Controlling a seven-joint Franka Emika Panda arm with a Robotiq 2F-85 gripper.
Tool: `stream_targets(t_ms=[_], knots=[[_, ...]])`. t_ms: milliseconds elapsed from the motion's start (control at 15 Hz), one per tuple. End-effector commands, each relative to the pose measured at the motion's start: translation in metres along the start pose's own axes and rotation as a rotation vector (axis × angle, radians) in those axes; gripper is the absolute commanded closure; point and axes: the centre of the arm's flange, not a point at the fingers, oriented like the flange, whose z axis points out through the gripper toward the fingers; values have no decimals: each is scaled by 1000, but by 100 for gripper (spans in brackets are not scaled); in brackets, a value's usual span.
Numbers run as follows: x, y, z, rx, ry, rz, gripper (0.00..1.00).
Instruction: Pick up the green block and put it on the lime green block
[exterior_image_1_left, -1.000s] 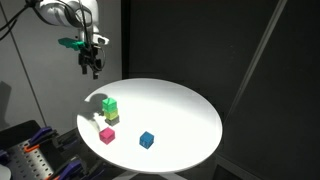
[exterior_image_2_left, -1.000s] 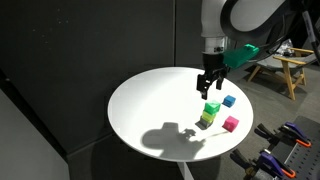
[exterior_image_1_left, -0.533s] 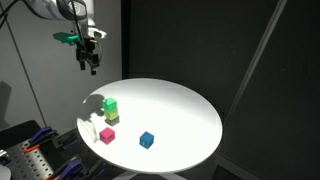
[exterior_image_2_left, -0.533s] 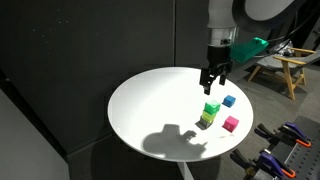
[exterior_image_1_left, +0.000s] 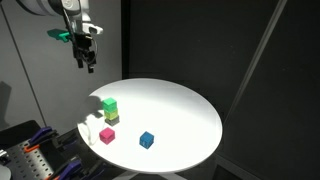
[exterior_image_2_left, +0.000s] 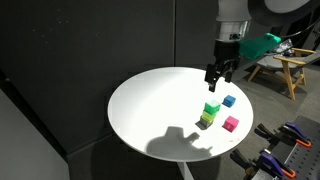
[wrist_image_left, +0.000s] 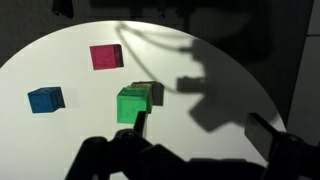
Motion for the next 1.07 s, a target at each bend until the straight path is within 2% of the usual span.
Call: stream_targets(t_ms=[0,133,1000], knots=[[-13,6,-6,-1,26,28,0],[-5,2,-2,-1,7,5,0],[-5,1,0,-3,1,2,0]])
